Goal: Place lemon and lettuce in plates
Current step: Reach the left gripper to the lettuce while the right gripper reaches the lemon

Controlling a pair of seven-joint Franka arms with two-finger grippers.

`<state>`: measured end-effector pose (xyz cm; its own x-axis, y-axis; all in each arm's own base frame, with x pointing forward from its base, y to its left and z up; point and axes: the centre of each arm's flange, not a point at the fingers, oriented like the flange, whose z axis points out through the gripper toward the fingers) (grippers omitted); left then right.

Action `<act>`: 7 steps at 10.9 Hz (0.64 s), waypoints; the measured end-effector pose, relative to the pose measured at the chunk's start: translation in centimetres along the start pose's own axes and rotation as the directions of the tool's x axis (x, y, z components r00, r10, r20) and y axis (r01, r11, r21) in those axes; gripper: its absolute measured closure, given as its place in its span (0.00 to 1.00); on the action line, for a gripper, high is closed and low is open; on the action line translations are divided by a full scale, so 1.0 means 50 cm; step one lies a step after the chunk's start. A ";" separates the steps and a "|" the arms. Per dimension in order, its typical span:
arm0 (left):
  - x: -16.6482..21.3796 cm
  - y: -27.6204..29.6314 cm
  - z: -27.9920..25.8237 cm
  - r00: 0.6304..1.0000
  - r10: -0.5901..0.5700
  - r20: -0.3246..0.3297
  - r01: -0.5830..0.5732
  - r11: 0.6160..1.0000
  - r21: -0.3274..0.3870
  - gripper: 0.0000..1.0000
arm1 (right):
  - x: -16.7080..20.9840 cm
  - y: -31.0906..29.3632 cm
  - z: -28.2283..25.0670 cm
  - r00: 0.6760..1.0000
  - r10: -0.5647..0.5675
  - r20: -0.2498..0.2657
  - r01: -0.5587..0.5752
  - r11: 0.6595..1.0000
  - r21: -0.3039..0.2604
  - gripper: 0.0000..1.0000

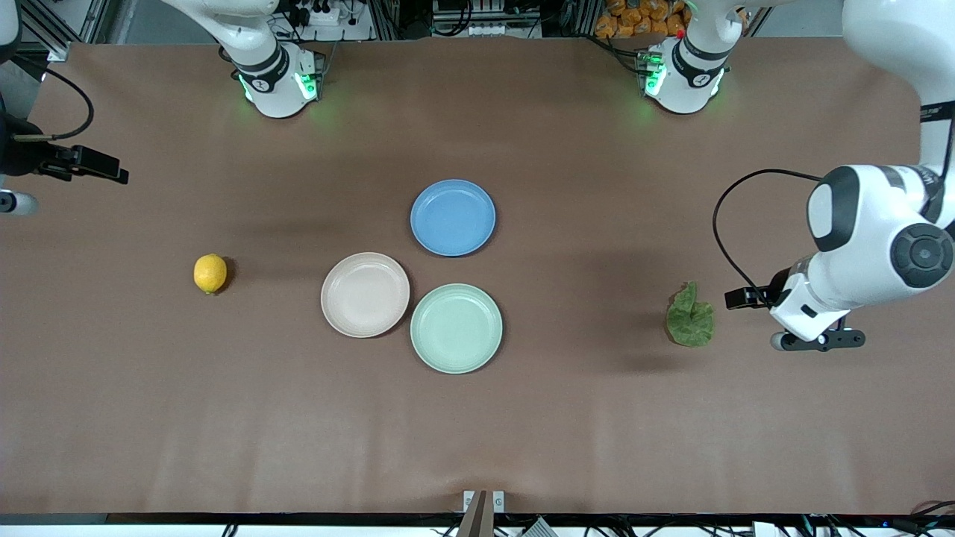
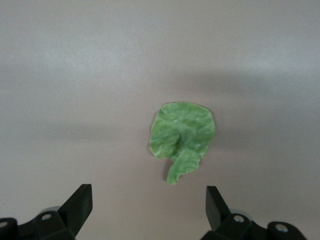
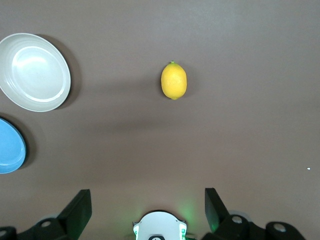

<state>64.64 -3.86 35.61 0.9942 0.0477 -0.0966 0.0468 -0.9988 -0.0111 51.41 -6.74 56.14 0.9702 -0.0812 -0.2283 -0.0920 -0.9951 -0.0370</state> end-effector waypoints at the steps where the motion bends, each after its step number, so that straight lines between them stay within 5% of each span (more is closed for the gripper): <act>1: -0.007 -0.011 0.038 1.000 -0.008 0.005 0.008 1.000 0.000 0.00 | 0.003 -0.001 0.012 1.000 -0.001 0.005 0.001 1.000 0.000 0.00; 7: -0.061 -0.022 0.171 0.997 -0.015 0.072 0.015 1.000 0.000 0.00 | 0.015 -0.007 0.084 0.999 -0.007 0.032 0.007 1.000 -0.005 0.00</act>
<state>60.75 -2.85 27.39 0.9838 0.0627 -0.1679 0.0615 -0.9980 -0.0121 51.22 -6.22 51.87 0.9631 -0.0720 -0.2594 -0.0835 -0.9959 -0.0334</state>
